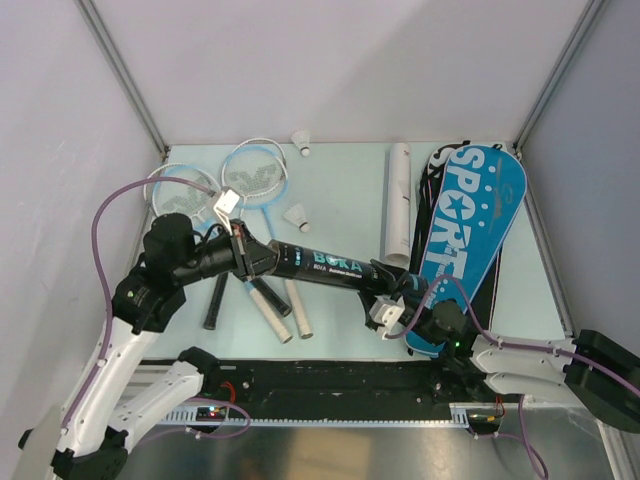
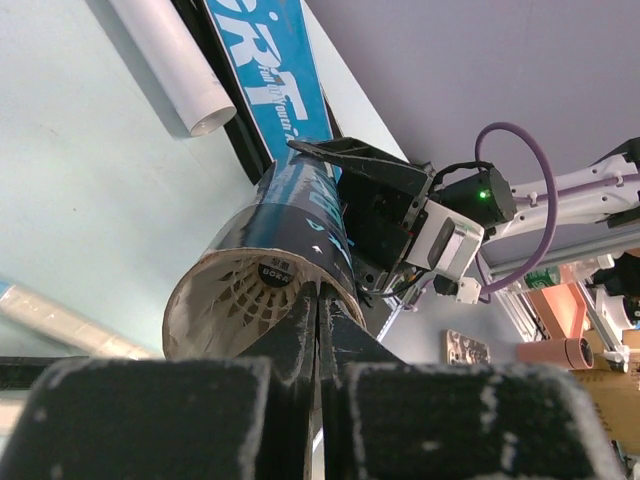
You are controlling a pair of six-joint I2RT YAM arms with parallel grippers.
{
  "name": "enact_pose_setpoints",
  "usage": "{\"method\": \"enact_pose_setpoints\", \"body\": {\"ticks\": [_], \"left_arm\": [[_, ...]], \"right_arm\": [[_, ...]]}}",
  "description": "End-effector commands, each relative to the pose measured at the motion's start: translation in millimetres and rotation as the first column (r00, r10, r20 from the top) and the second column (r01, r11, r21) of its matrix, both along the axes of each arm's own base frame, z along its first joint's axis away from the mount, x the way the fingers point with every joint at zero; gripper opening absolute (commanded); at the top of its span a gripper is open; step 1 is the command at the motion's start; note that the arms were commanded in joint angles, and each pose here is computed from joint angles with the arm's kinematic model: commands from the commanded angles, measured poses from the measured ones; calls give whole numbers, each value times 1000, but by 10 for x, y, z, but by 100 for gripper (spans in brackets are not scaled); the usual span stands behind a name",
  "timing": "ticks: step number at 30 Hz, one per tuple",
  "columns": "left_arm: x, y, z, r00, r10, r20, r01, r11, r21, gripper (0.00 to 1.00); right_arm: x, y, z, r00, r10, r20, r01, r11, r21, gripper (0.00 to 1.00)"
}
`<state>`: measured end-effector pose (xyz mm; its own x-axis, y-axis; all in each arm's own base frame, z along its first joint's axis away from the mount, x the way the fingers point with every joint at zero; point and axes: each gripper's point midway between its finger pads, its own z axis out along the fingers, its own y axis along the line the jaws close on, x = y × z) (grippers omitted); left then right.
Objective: Pack up the badminton gear
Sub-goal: Place the shuttlecock at the shuttle tube.
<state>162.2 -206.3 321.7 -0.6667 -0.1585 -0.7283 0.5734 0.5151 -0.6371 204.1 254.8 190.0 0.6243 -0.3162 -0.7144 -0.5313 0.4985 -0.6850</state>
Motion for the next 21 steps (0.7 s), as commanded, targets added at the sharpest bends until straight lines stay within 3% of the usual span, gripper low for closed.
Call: {"method": "enact_pose_setpoints", "body": {"ticks": [1, 18, 21], "left_arm": [[-40, -68, -83, 999, -37, -37, 37, 999, -7, 0], [15, -188, -258, 995, -59, -86, 60, 998, 6, 0], [36, -162, -195, 998, -36, -59, 36, 999, 5, 10]], "right_arm": [[-134, 56, 795, 989, 56, 134, -88, 966, 244, 23], [-102, 50, 736, 994, 44, 99, -68, 966, 251, 23], [-90, 3, 696, 996, 27, 88, -48, 966, 253, 23]]}}
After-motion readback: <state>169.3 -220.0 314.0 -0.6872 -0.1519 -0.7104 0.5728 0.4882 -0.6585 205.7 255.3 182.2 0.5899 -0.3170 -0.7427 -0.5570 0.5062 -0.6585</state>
